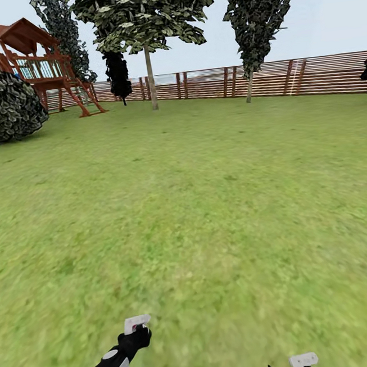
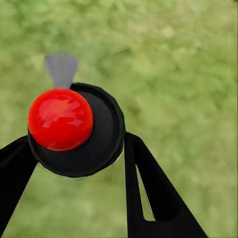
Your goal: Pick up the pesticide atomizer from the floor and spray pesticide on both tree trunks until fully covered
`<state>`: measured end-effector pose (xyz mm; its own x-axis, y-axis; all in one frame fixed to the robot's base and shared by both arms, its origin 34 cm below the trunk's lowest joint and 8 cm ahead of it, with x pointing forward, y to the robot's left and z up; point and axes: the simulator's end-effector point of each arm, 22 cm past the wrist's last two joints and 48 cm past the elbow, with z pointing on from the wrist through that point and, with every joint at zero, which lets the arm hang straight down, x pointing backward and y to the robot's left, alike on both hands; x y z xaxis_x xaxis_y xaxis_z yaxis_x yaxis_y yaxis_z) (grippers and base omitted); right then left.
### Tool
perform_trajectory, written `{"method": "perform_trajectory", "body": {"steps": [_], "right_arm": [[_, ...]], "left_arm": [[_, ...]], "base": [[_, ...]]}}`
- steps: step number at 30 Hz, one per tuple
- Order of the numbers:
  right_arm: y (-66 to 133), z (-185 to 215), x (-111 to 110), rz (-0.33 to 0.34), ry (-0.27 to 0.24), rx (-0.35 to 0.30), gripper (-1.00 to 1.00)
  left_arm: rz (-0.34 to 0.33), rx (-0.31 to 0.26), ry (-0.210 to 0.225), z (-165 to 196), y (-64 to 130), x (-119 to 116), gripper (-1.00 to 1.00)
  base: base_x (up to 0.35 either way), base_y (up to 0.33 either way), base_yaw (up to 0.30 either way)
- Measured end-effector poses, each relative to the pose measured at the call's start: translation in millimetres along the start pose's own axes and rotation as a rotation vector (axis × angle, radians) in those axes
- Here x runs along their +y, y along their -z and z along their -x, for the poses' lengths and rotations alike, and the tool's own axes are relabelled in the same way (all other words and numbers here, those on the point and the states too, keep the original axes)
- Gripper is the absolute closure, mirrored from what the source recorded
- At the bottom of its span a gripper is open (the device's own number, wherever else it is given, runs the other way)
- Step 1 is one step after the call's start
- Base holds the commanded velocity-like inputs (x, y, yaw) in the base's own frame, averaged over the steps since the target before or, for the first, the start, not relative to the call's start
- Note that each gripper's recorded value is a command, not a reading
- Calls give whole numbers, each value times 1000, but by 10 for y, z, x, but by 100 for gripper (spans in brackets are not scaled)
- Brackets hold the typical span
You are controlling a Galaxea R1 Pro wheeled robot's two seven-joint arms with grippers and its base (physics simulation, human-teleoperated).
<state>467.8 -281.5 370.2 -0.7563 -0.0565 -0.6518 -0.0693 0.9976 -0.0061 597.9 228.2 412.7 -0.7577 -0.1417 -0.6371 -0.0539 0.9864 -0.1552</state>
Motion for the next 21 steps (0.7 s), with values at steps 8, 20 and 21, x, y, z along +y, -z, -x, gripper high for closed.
{"method": "perform_trajectory", "body": {"steps": [8,20,21], "right_arm": [[56,-146,7,3,3,21,-100],[77,-197,16,4,3,28,-100],[77,-197,16,4,3,28,-100]], "left_arm": [[0,0,0,1,0,-1,100],[-1,2,1,-8,0,-9,100],[-1,2,1,-9,0,-9,100]], "base": [[339,0,8],[339,0,224],[339,0,35]]}}
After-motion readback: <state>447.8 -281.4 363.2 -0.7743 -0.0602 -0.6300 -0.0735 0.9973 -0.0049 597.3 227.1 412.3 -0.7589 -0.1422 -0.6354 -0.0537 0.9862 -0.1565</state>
